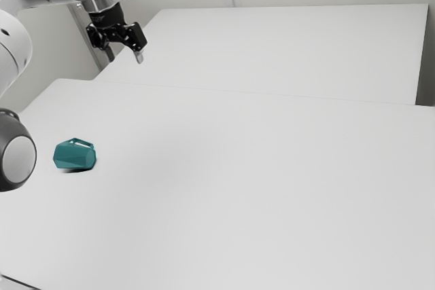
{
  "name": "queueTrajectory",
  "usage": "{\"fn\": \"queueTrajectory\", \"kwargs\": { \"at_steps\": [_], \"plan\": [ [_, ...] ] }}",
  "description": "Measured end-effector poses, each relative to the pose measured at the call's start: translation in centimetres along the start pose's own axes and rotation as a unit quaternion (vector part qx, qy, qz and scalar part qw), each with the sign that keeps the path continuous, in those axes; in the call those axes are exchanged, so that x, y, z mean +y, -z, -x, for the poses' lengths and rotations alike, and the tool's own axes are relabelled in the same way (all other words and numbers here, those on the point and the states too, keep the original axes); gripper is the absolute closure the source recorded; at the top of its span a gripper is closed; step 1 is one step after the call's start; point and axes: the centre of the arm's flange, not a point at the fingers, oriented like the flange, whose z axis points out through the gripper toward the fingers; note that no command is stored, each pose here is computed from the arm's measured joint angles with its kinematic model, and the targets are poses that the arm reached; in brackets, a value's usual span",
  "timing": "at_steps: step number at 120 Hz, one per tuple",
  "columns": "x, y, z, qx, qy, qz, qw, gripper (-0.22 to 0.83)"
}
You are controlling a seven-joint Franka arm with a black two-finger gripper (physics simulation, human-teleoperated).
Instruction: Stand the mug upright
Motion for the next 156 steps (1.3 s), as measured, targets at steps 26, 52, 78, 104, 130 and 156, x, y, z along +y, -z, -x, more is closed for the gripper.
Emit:
{"fn": "queueTrajectory", "kwargs": {
  "at_steps": [26, 52, 78, 104, 130, 156],
  "plan": [
    [-2.4, -0.4, 2.3, -0.018, 0.018, -0.007, 1.0, 0.0],
    [-16.5, -2.8, 8.4, -0.022, 0.114, 0.012, 0.993, 0.0],
    [-30.1, -6.2, 14.8, -0.004, 0.196, 0.103, 0.975, 0.0],
    [-39.4, -14.0, 16.9, 0.0, 0.214, 0.222, 0.951, 0.0],
    [-41.8, -21.6, 15.8, 0.015, 0.132, 0.353, 0.926, 0.0],
    [-41.5, -25.7, 13.9, 0.026, 0.051, 0.396, 0.917, 0.0]
  ]
}}
